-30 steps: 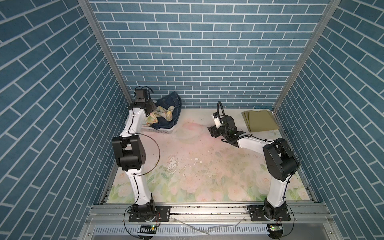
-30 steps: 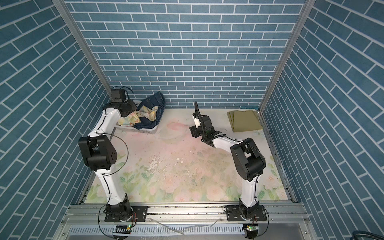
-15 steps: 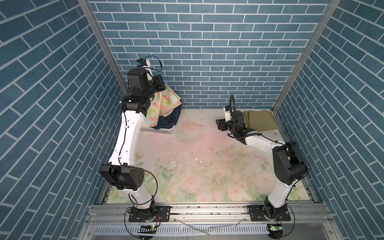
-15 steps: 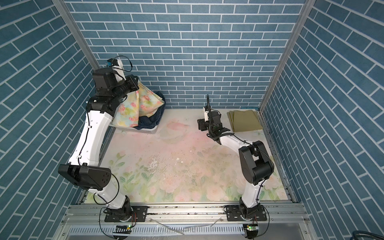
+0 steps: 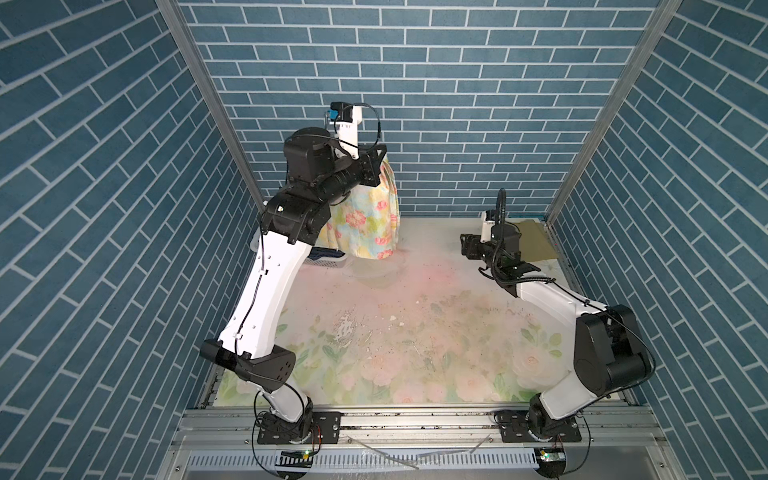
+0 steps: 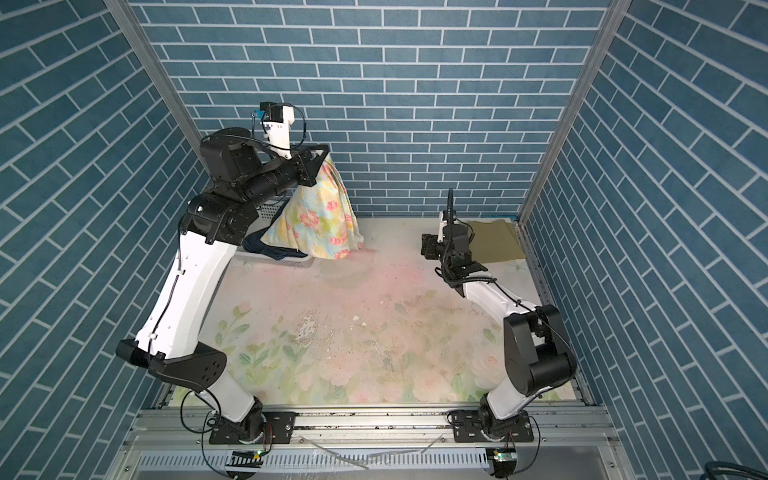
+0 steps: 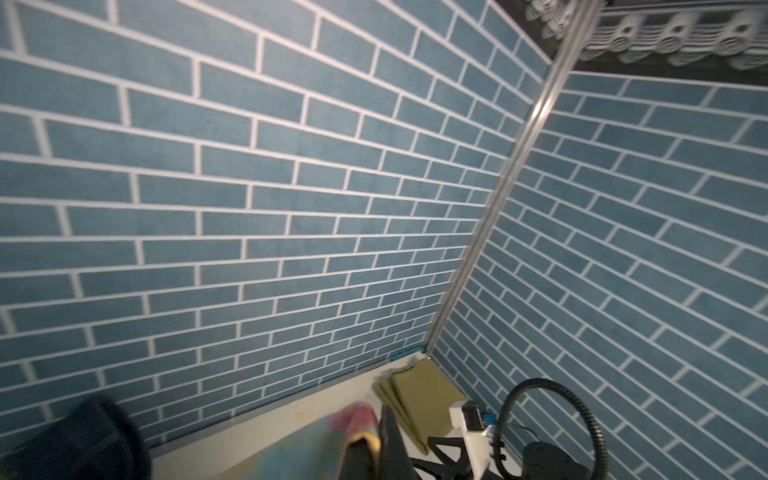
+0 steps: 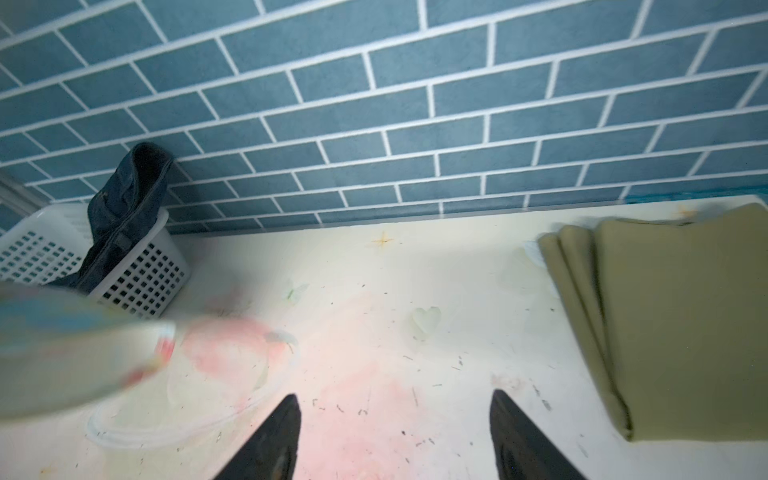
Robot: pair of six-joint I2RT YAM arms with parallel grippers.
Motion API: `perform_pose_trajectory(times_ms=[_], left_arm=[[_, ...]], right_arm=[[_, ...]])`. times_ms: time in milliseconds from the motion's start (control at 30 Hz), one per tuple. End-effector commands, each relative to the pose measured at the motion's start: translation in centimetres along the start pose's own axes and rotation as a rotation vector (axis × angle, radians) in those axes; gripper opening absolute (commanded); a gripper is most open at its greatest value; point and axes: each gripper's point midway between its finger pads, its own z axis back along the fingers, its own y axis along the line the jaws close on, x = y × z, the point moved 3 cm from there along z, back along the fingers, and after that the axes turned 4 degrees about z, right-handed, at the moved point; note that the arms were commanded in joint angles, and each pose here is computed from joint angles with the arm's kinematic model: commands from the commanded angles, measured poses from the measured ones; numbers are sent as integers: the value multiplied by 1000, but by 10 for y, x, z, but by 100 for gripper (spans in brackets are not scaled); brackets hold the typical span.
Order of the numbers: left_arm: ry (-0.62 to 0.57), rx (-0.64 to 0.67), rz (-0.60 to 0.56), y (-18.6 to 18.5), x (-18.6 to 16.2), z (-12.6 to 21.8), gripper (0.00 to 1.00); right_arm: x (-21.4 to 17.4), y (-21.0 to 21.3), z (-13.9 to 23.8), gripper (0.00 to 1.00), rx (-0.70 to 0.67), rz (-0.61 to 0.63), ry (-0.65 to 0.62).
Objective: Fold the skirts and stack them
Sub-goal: 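Lift the floral skirt out with the left gripper and lay it on the table centre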
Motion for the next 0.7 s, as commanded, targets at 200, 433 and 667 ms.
perform_pose_trajectory(times_ms=[200,433,667], left_arm=[[126,-174,38,-56,-42,-20,0],[177,-225,105,-67,-59,-16,0],[261,79,129,-6,-119,1,70]], right_arm=[[21,-20,66,72,-58,-45,-76],[23,-17,112,73,-29,-37,-105],[21,-16,141,77,-22,-17,-77]])
